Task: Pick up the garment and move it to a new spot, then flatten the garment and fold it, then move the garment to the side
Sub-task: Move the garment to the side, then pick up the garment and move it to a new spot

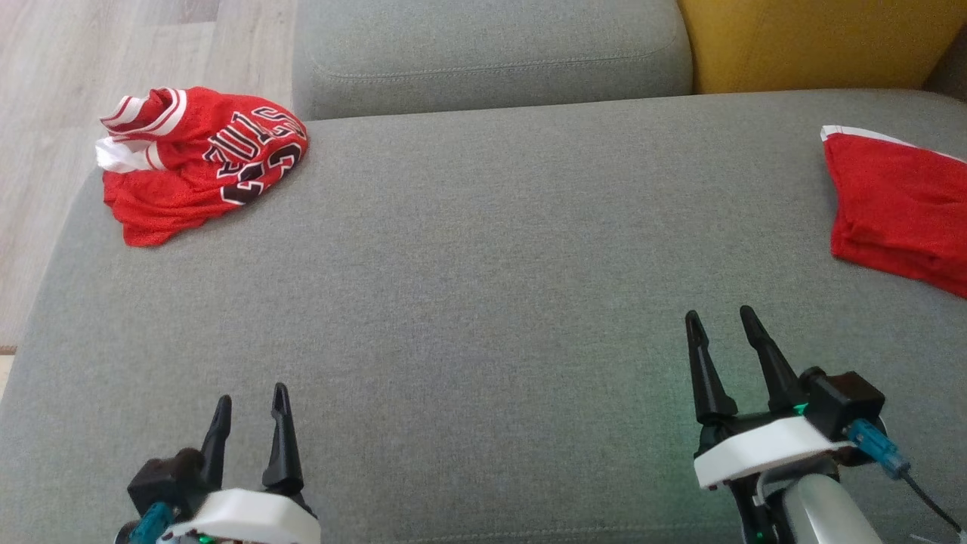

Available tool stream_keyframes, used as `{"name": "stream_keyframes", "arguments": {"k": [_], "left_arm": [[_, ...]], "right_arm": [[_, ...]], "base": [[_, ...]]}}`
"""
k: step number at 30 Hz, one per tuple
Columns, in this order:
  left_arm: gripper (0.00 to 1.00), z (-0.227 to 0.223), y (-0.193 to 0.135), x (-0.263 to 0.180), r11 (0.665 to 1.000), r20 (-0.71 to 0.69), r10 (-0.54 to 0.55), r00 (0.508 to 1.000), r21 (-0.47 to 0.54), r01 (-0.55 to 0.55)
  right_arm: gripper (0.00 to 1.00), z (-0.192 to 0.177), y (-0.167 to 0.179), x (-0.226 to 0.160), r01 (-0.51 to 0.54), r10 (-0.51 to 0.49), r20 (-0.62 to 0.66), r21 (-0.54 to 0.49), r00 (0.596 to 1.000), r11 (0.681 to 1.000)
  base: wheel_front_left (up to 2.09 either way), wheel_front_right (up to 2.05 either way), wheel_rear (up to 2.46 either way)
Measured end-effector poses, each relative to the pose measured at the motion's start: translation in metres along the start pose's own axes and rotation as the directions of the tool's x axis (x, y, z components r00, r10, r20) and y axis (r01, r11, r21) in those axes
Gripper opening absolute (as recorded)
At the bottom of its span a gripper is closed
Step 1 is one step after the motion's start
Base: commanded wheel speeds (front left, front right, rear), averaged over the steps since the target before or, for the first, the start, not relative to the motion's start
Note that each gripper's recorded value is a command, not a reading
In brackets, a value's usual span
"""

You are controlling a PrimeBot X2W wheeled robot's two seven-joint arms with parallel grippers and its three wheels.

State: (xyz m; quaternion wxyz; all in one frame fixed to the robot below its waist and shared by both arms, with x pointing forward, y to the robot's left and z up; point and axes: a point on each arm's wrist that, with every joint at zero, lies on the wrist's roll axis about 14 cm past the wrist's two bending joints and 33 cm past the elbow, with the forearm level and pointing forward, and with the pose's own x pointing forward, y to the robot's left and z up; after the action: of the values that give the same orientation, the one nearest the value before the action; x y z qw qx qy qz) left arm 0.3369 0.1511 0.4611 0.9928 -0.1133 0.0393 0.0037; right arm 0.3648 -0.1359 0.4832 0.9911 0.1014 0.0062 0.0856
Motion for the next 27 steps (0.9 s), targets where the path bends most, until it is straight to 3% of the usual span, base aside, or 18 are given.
{"name": "stream_keyframes", "arguments": {"k": [27], "left_arm": [[1.0, 0.0009, -0.0047, 0.003, 1.0, 0.003, -0.022, 1.0, 0.015, 0.022]], "right_arm": [[1.0, -0.0057, 0.0014, -0.0026, -0.003, 0.003, -0.018, -0.001, 1.0, 1.0]], "base": [[0.0, 0.0, 0.0]]}}
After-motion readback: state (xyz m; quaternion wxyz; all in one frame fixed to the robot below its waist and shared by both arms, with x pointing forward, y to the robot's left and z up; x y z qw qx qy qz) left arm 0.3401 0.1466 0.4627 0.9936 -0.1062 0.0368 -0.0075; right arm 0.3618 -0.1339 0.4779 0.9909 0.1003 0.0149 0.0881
